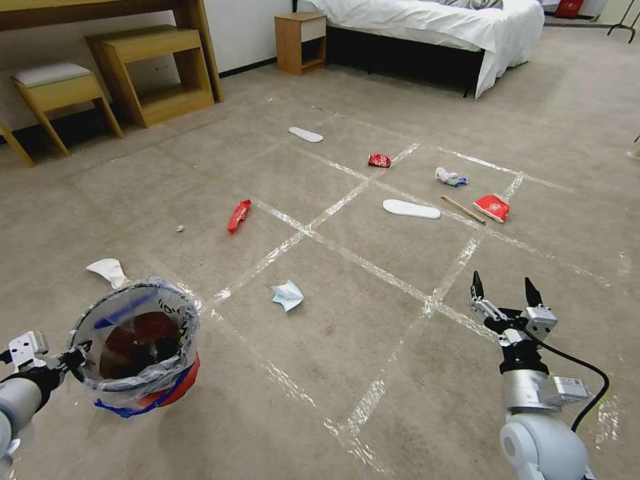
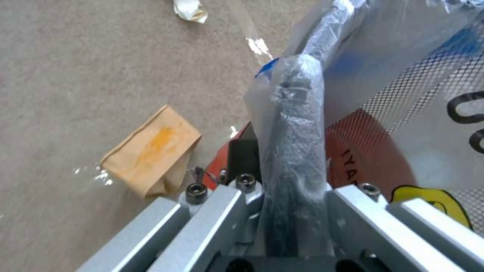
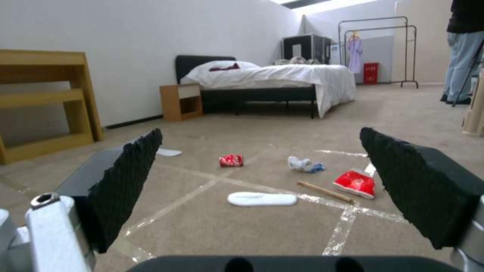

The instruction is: Pick up the trash bin and place the garbage on the floor into it.

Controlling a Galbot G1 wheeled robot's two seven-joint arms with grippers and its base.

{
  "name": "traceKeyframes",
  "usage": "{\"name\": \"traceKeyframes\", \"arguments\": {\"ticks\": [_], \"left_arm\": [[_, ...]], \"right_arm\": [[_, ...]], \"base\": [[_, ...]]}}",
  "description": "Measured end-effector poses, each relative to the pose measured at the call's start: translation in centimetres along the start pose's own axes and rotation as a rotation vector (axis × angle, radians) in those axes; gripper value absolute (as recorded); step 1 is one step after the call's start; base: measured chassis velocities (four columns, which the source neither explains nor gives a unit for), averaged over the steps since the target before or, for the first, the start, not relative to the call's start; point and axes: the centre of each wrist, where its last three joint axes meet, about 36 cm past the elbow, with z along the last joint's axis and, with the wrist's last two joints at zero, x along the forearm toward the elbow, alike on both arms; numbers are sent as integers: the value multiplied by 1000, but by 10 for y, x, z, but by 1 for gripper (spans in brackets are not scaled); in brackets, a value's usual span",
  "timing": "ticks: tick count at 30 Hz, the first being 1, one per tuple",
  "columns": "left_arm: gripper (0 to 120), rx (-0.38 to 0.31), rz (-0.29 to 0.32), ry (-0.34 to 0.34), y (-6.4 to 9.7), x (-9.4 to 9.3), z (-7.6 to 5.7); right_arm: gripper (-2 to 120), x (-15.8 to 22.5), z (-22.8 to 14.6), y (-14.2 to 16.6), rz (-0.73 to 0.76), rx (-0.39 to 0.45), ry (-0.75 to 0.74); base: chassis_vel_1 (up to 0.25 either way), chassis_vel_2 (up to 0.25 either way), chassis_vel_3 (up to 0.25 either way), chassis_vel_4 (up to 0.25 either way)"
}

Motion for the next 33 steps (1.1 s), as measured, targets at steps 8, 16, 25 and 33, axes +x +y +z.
{"name": "traceKeyframes", "arguments": {"ticks": [8,16,25,33], "left_arm": [[1,0,-1,-4,1,0,-1],[1,0,-1,-2,1,-2,0],[1,-1,-2,-4,2,-3,0],[1,-2,-5,-5,2,-3,1]], "right_arm": [[100,1,0,1,-3,0,1],[100,0,1,1,-4,1,3],[100,0,2,1,-5,3,5],[100,0,3,1,-6,5,6]], "base": [[-162,129,141,-144],[-120,124,130,-123],[-142,145,139,-145],[-133,134,134,-138]]}}
